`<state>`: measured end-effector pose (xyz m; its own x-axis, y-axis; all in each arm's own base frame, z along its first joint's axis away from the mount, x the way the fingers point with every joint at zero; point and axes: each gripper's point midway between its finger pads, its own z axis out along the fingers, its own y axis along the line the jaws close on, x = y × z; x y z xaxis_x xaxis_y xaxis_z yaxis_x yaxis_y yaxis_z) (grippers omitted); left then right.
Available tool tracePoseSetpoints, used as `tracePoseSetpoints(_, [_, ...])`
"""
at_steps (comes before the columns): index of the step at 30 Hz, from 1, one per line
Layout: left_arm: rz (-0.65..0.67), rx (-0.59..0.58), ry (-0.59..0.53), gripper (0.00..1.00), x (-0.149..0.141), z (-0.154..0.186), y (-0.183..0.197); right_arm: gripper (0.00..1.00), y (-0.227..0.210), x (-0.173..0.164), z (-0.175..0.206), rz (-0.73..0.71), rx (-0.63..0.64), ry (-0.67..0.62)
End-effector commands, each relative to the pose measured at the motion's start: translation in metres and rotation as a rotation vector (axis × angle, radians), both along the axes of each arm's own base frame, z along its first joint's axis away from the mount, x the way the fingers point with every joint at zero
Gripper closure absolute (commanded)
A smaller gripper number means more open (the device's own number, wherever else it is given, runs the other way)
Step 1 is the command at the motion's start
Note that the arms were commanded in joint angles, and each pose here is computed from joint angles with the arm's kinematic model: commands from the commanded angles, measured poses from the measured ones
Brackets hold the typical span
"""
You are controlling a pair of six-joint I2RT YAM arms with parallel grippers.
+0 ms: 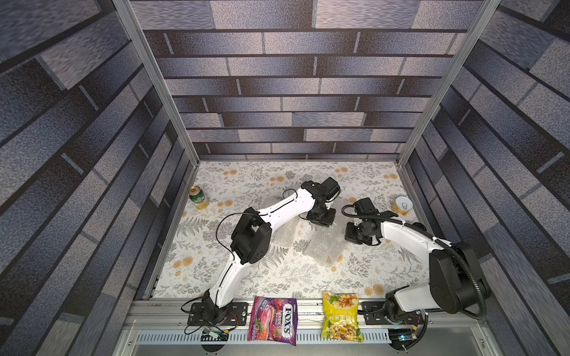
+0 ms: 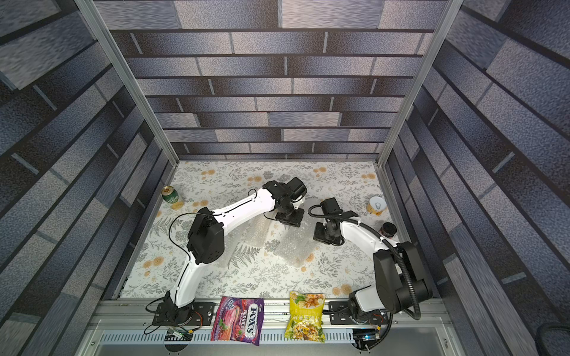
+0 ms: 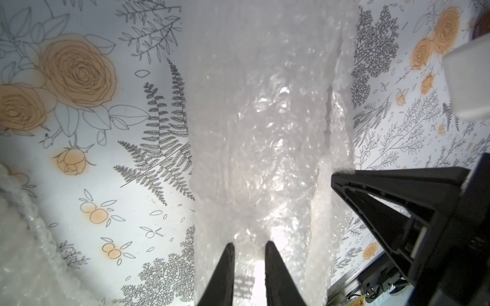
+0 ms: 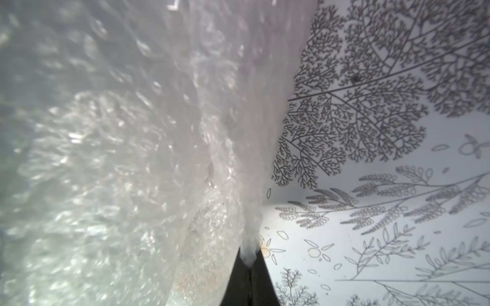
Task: Unwrap the vase from the bubble wrap
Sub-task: Unwrap the bubble wrap at the center of the board.
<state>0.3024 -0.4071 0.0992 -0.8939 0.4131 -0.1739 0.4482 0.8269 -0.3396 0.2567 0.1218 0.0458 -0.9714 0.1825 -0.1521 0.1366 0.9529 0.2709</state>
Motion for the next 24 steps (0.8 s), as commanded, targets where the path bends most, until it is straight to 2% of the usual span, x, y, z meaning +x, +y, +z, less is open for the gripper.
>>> tracePoseSetpoints(1, [-0.016, 0.162, 0.098, 0.78, -0.018, -0.063, 0.025, 1.0, -0.012, -0.012, -0.004, -0.004, -0.046, 0.041])
tracePoseSetpoints(7, [-0.003, 0.126, 0.1, 0.78, -0.017, -0.059, 0.024, 1.0, -0.019, -0.008, 0.003, -0.017, -0.058, 0.007])
tracePoseSetpoints(13, [0.021, 0.0, 0.131, 0.77, -0.014, -0.047, 0.016, 1.0, -0.014, 0.005, 0.019, -0.015, -0.02, -0.069])
tracePoseSetpoints(24, [0.03, -0.126, 0.155, 0.66, -0.014, -0.033, 0.001, 1.0, -0.034, 0.019, 0.032, -0.037, -0.079, -0.109])
